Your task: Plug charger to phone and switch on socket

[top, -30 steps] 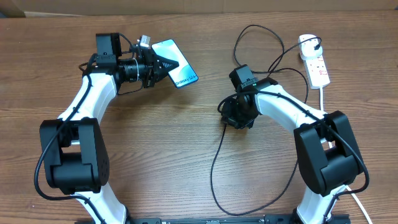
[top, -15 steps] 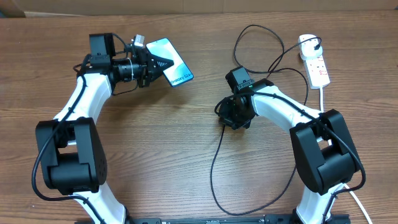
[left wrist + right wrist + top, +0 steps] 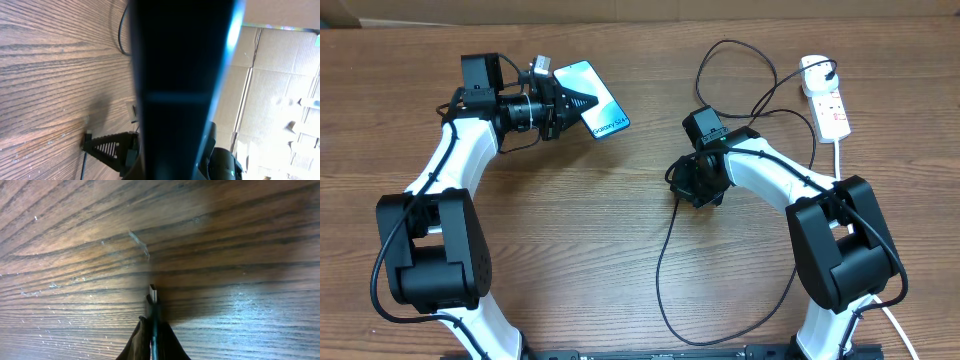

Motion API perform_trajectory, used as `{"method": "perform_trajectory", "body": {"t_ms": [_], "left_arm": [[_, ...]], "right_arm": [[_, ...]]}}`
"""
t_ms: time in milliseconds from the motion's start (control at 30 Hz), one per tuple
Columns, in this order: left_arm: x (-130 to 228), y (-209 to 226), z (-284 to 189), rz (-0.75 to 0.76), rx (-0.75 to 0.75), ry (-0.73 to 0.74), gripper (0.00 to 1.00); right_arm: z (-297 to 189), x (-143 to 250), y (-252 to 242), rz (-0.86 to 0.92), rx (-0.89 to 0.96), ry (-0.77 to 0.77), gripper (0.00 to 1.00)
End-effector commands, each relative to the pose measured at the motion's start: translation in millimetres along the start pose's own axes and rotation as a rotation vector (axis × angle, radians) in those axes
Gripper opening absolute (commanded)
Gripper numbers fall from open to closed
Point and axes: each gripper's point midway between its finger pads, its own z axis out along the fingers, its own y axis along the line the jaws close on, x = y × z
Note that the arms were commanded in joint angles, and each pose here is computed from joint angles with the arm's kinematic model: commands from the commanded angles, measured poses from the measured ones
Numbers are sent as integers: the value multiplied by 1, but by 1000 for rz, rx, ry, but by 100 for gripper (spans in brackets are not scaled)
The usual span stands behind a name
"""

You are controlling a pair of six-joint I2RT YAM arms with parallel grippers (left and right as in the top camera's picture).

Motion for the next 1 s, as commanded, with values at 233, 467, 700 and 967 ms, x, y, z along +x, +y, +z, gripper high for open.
{"method": "perform_trajectory", "body": {"t_ms": [233, 467, 700, 967], "left_arm": [[7, -20, -3, 60, 69, 47, 4], [22, -49, -9, 135, 209, 155, 4], [39, -61, -15, 131, 290, 254, 4], [40, -61, -14, 71, 282, 265, 4]], "right_arm": [[-44, 41, 79, -375, -446, 179, 4], [-122, 91, 122, -718, -893, 261, 4], [-146, 112, 125, -786, -1059, 330, 4], [-159, 106, 123, -784, -1133, 323, 4]]}}
